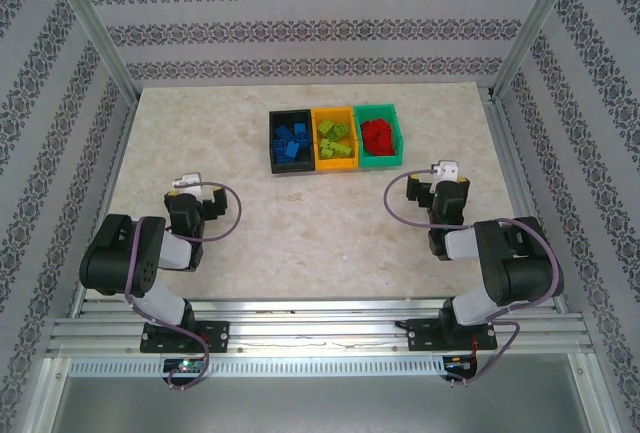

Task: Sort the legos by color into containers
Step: Reset both arms

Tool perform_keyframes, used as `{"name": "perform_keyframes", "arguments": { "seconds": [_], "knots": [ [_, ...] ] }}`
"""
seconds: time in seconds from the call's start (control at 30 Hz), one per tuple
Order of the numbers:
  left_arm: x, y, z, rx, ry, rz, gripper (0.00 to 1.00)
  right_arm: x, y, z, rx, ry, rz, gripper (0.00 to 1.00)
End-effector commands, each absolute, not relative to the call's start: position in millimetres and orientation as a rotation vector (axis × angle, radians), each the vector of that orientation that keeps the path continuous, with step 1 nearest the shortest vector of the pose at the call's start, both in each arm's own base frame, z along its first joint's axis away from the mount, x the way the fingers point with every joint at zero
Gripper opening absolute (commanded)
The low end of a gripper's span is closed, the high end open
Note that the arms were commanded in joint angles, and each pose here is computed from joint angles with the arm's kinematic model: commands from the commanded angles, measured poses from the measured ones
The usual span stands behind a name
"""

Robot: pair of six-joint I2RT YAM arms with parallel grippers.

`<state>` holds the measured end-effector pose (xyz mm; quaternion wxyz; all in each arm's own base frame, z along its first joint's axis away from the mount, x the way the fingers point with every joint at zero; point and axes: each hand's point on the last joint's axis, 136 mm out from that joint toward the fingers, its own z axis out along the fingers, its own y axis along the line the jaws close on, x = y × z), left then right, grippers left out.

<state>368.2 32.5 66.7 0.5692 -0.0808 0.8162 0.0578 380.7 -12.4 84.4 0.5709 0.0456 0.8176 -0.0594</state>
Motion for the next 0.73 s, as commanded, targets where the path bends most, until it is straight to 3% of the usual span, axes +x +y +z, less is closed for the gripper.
{"name": "perform_keyframes", "arguments": {
  "seconds": [0.0,0.7],
  "knots": [
    [386,32,94,-0.17,1.833,0.118,0.99,390,-11,100,0.109,1.861,-0.093,0.98],
    [400,14,88,-0.058,1.911,0.057,1.0,391,10,101,-0.011,1.859,-0.011,0.98]
  ]
}}
